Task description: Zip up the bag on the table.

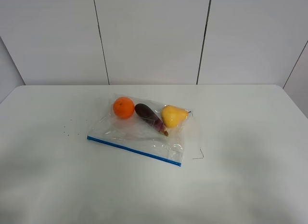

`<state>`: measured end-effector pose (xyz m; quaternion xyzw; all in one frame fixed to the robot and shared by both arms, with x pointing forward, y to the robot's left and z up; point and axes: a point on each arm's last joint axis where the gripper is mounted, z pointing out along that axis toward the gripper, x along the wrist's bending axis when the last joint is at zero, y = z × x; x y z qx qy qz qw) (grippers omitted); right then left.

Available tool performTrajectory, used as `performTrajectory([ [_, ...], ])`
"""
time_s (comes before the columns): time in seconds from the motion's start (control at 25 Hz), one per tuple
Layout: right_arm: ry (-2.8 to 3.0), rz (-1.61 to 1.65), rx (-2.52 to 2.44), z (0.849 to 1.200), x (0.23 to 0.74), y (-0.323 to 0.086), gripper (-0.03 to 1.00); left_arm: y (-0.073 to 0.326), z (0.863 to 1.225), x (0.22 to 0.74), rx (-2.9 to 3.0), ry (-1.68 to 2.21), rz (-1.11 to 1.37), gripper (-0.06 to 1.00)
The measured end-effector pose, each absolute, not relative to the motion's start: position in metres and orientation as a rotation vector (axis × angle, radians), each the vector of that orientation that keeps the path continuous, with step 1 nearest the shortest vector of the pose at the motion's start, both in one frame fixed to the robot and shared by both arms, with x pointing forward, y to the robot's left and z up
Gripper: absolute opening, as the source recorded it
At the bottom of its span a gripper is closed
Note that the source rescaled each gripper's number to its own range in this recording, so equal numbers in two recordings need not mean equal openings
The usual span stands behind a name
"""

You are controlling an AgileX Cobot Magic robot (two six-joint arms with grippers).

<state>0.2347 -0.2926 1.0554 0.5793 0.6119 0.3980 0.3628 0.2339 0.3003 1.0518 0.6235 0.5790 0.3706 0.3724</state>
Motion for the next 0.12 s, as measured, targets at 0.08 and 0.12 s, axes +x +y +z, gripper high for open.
performTrajectory([
  [0.08, 1.575, 1.025, 1.491, 1.0554, 0.2347, -0.2926, 0.8, 0.3003, 1.0518, 0.2339, 1.598, 1.484, 0.95, 0.96],
  [0.12, 1.575, 1.025, 1.491, 1.0554, 0.2347, -0.2926, 0.8, 0.3003, 1.0518, 0.2339, 1.598, 1.484, 0.95, 0.96],
])
